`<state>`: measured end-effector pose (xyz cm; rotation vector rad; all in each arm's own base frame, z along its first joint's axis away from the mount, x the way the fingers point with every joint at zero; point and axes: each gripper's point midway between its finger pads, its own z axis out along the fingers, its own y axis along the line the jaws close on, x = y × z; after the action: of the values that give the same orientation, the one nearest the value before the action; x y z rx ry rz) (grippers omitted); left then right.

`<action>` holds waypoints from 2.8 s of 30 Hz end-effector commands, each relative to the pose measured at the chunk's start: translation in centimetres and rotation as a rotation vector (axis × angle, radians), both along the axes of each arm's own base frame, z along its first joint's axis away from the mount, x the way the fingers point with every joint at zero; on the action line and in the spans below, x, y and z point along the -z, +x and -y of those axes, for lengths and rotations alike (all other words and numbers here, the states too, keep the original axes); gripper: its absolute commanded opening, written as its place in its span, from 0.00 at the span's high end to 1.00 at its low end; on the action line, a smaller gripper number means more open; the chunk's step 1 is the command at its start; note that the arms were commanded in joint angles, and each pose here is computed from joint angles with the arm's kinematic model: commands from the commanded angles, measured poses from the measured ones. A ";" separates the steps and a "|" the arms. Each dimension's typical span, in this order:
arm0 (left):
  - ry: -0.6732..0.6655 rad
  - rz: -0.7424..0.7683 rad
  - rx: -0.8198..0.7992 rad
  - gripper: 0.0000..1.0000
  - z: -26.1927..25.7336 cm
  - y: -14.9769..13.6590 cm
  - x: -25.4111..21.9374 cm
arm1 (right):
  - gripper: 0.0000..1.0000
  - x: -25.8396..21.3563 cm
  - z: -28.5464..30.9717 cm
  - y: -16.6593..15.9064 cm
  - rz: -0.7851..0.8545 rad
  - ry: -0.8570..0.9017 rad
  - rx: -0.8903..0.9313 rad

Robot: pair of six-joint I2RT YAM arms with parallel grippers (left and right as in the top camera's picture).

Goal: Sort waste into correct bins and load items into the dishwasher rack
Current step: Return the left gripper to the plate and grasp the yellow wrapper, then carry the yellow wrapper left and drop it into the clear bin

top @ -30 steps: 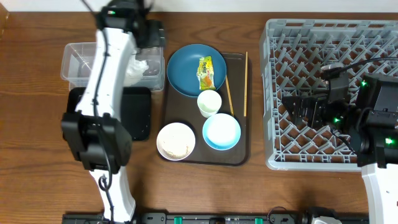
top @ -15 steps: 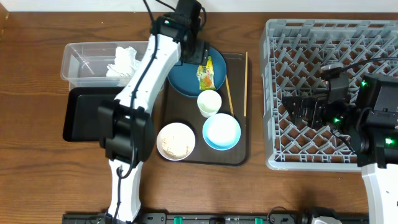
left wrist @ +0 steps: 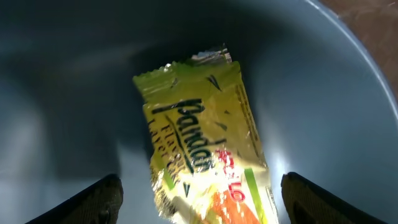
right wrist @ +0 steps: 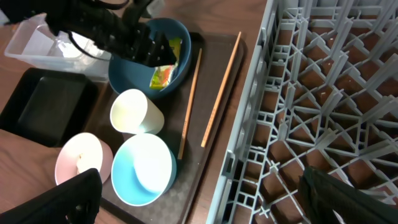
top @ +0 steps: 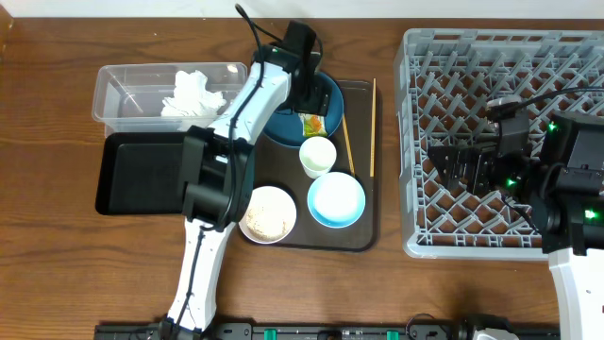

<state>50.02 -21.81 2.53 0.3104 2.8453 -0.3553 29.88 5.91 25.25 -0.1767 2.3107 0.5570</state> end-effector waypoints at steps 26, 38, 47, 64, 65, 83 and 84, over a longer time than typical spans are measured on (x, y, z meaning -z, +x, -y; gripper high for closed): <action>0.193 0.016 -0.021 0.30 -2.5 0.1 3.5 | 0.01 -1.0 0.1 0.1 0.030 -0.010 -0.005; 0.322 0.053 -0.059 0.89 -4.9 0.7 2.7 | 0.01 -0.9 0.1 0.1 0.026 -0.009 -0.005; 0.265 0.243 -0.112 0.94 -5.4 2.2 -8.4 | 0.01 -0.9 0.1 0.0 0.024 -0.009 -0.005; 0.211 0.308 -0.517 0.94 -20.3 2.6 -16.6 | 0.01 -0.9 0.1 0.0 0.024 -0.009 -0.005; 0.212 0.295 -0.551 0.94 -21.5 2.7 -16.1 | 0.01 -0.9 0.1 0.0 0.024 -0.009 -0.005; 0.240 0.203 -0.630 0.26 -25.6 1.3 -14.2 | 0.01 -0.9 0.1 0.1 0.027 -0.009 -0.005; 0.238 0.211 -0.631 0.25 -25.6 1.1 -15.0 | 0.01 -0.9 0.1 0.1 0.026 -0.009 -0.005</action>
<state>51.56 3.61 14.49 -0.4739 2.6492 0.1381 29.81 5.87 25.15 -0.1735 2.3167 0.5546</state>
